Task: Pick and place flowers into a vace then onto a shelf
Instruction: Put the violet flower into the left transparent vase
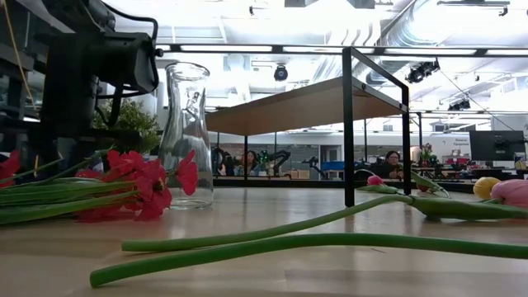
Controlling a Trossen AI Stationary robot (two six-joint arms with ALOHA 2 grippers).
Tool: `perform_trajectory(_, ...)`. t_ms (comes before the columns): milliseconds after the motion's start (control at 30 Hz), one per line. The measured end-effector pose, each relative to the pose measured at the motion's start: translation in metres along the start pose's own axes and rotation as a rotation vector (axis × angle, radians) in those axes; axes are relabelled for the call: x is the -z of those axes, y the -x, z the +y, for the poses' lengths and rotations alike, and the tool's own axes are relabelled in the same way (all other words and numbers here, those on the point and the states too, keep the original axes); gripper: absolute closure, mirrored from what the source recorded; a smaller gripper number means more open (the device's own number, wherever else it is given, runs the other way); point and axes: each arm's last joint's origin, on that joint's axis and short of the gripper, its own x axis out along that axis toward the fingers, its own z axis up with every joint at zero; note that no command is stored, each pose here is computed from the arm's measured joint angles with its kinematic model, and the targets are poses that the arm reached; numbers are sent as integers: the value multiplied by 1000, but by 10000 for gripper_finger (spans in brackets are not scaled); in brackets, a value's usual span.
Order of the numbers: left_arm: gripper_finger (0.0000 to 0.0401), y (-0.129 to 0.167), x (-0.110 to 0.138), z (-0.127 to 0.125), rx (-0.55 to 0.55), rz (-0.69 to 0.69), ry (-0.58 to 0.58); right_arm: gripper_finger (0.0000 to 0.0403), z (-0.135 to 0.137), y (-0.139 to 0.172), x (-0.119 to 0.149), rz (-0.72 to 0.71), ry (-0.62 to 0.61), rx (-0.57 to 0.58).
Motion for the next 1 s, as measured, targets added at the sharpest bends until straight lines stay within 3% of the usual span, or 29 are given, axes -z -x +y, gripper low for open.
perform_trajectory(200,359,3,-5,2,46,-57,-17,100,0,0,0,0,0,0)
perform_trajectory(433,338,10,-7,4,67,-38,-16,100,0,0,0,0,0,0)
perform_trajectory(633,359,19,-10,4,136,-42,-20,100,0,0,0,0,0,0)
perform_trajectory(867,333,45,-11,0,132,-78,-43,100,0,0,0,-1,0,1)
perform_trajectory(1000,339,66,-10,-4,130,-93,-86,100,0,0,0,-3,0,9)
